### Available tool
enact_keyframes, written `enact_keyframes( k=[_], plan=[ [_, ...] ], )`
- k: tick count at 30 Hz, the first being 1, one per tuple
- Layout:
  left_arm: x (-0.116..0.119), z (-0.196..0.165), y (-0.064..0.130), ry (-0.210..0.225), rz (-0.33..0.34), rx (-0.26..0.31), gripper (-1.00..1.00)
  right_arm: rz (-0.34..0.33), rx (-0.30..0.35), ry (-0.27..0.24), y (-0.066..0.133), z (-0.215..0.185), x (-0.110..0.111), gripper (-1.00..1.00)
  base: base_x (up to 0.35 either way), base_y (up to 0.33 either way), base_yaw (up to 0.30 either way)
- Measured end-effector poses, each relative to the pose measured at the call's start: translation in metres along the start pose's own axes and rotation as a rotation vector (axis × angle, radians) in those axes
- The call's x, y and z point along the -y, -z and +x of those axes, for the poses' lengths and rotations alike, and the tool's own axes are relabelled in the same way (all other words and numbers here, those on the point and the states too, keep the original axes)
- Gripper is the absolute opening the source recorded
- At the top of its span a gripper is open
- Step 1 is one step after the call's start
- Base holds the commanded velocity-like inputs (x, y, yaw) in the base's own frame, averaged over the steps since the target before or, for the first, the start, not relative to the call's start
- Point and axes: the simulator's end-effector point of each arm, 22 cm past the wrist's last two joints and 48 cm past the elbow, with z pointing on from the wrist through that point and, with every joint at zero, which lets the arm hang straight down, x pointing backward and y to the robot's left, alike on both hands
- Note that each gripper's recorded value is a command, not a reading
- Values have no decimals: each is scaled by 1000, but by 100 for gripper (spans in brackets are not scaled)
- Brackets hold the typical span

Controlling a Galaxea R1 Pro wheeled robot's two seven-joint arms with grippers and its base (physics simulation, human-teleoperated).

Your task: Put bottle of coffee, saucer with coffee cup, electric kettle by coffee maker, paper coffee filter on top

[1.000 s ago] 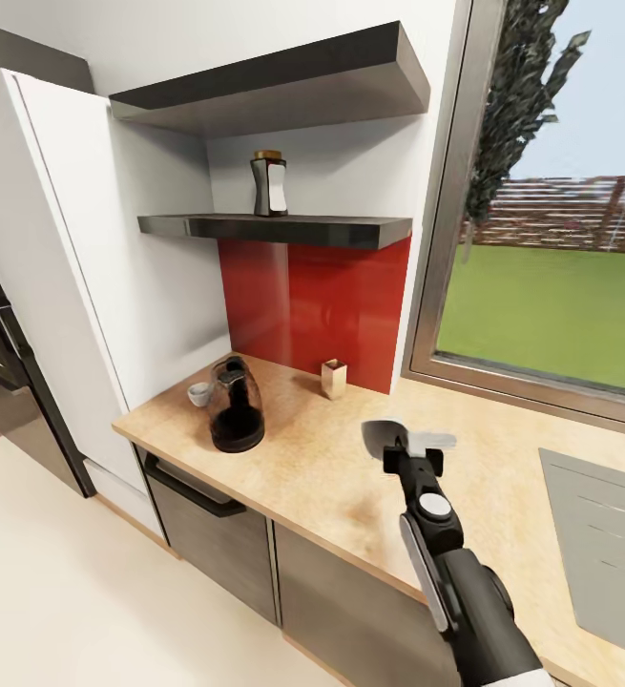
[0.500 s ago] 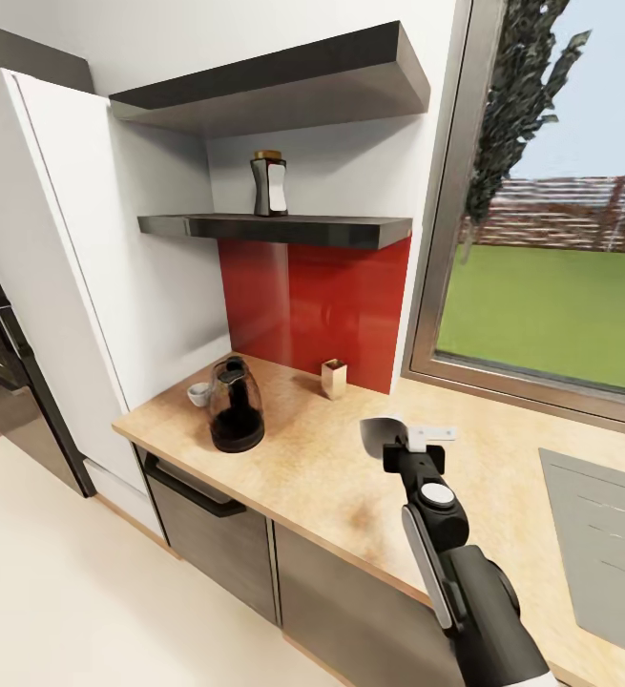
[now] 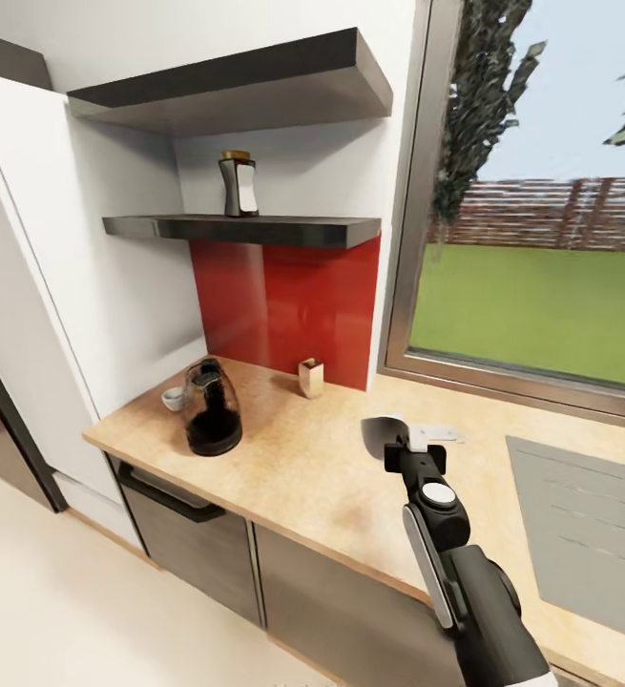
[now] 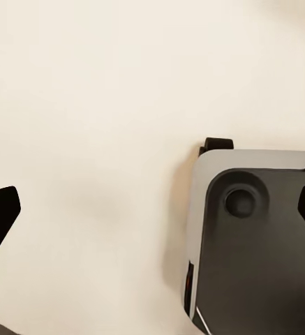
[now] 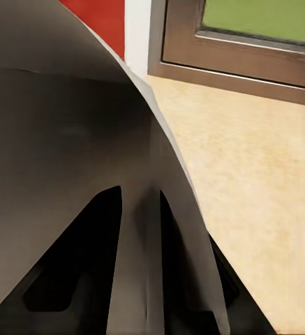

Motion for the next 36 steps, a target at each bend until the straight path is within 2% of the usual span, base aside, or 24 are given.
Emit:
enact_keyframes(
  k=[11,27,36],
  plan=[
    [0,0,0,1,0,0,100,1,-1,-1,0,0,1,-100,-163,-104,-268],
    [0,0,0,2,0,1,100,-1,-2,-1,0,1,0,-100,-235,-196,-268],
    [0,0,0,2,0,1,100,-1,-1,-1,0,0,0,-100,-53,-220,-268]
  ],
)
